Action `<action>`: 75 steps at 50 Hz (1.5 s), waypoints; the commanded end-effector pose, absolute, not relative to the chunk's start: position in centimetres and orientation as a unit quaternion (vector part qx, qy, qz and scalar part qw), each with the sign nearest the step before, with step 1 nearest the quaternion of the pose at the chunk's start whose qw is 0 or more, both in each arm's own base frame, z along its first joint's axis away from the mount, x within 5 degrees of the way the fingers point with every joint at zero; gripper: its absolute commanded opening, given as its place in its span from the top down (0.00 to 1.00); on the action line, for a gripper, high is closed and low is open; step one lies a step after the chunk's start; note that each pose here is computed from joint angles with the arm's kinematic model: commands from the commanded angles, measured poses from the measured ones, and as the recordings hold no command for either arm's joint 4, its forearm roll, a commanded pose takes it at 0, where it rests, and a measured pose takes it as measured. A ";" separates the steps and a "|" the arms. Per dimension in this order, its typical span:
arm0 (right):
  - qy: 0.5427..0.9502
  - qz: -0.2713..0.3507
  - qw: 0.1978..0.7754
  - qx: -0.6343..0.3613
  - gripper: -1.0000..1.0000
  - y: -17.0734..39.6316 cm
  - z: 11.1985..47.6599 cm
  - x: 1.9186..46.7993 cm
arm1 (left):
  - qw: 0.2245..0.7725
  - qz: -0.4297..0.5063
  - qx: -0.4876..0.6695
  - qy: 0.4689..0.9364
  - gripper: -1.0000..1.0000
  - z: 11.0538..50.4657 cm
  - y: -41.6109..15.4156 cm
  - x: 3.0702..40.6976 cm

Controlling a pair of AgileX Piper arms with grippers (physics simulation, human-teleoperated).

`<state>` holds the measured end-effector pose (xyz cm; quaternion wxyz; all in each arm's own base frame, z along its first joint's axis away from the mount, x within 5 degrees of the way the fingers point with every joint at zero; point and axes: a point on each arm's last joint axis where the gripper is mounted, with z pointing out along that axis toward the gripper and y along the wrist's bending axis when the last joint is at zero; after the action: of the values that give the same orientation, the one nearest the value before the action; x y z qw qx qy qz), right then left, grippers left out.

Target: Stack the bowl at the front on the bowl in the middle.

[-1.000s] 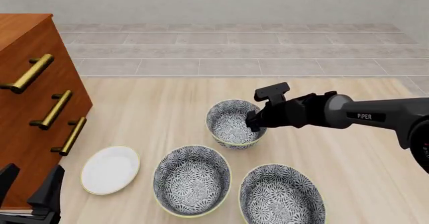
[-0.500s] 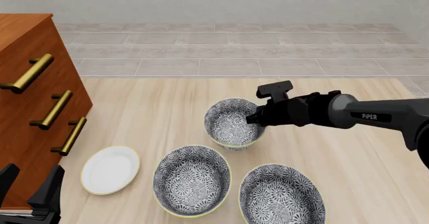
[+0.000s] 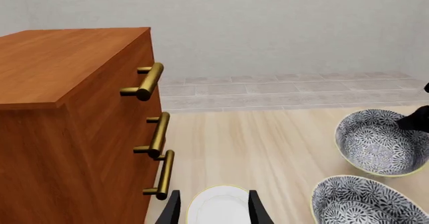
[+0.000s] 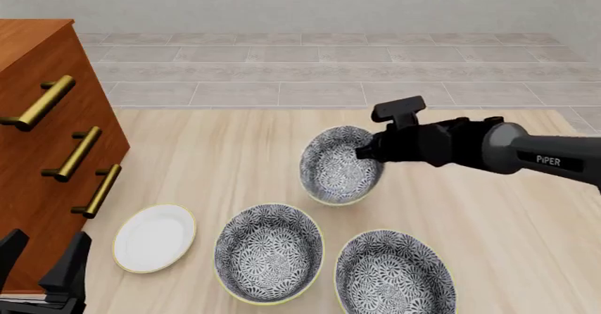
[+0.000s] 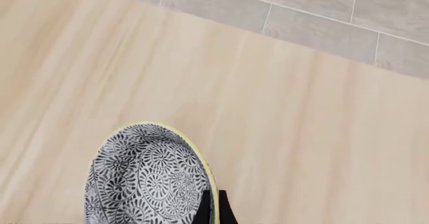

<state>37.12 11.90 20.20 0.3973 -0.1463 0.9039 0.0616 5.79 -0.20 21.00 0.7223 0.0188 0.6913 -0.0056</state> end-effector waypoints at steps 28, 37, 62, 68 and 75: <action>0.855 0.125 0.482 -0.146 1.00 13.3 31.5 29.6 | 0.721 -0.004 0.021 0.693 0.00 20.9 -0.2 5.8; 0.845 0.156 0.487 -0.156 1.00 14.4 33.1 26.8 | 0.719 -0.003 0.023 0.695 0.00 20.9 -0.2 5.8; 0.834 0.210 0.470 -0.201 1.00 16.8 33.0 21.8 | 0.717 -0.003 0.023 0.697 0.00 20.9 -0.2 5.8; 0.832 0.220 0.463 -0.212 1.00 17.3 32.6 20.9 | 0.715 -0.006 0.026 0.699 0.00 20.8 -0.3 5.9; 0.831 0.230 0.458 -0.216 1.00 17.7 32.4 20.2 | 0.714 -0.005 0.027 0.699 0.00 20.8 -0.3 5.9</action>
<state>21.48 17.09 32.47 0.4645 -0.2117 0.8345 0.2075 5.87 -0.25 20.85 0.7156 0.0252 0.6981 -0.0040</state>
